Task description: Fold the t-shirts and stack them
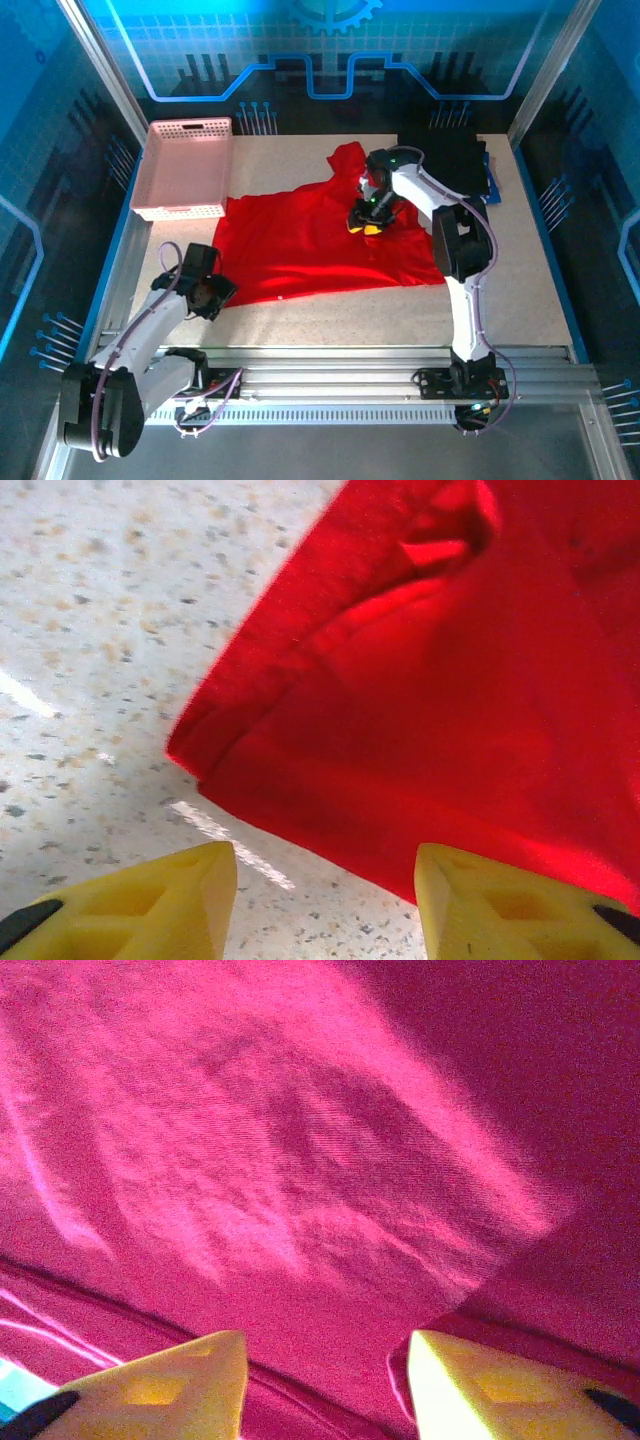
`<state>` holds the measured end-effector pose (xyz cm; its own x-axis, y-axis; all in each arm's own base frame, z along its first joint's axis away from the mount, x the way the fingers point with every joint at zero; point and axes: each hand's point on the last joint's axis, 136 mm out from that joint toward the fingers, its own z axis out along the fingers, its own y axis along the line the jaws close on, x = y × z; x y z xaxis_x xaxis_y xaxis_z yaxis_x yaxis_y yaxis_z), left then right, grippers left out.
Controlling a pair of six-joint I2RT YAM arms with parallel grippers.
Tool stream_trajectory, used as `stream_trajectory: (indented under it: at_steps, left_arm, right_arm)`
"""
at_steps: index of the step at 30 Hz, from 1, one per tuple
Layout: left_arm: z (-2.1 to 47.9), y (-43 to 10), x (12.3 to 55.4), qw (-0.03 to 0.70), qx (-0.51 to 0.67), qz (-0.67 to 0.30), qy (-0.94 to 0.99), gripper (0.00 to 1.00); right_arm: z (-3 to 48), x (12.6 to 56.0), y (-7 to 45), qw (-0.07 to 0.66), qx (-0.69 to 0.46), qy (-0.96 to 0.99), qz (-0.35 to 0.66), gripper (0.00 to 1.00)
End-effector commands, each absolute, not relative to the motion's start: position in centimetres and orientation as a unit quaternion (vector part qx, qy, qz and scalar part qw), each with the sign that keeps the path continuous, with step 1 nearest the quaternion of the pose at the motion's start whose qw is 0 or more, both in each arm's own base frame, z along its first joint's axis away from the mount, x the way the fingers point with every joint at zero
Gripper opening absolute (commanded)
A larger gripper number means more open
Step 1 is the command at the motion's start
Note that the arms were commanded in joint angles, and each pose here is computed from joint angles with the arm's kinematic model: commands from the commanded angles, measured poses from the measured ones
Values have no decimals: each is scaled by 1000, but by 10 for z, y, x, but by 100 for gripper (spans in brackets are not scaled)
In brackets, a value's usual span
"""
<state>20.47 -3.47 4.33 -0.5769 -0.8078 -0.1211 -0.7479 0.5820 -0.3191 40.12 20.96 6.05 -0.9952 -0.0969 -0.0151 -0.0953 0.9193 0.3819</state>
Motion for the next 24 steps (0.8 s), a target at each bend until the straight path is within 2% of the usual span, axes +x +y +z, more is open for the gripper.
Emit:
stream_trajectory:
  at_steps: [1,4,6,7,10,12,17,24]
  left_arm:
    - [67,-45,233,169,-406,-128,889,54]
    - [77,-63,252,184,-374,-145,897,58]
    - [84,-79,268,196,-343,-162,904,59]
    - [87,-87,275,201,-325,-172,908,60]
    - [95,-126,297,209,-259,-231,914,64]
    - [99,-150,307,212,-219,-253,918,65]
    - [93,-188,317,205,-179,-285,919,69]
    - [33,-181,302,148,-243,-262,922,68]
  right_arm:
    - [129,401,191,-79,54,-976,-194,54]
    - [133,376,154,-47,-1,-983,-177,54]
    - [121,355,131,-20,-49,-981,-186,49]
    - [114,348,123,-13,-66,-980,-188,45]
    - [88,333,106,4,-127,-966,-226,22]
    - [69,334,97,3,-166,-955,-245,12]
    - [48,355,94,-2,-198,-944,-265,9]
    - [25,394,87,-1,-212,-945,-249,8]
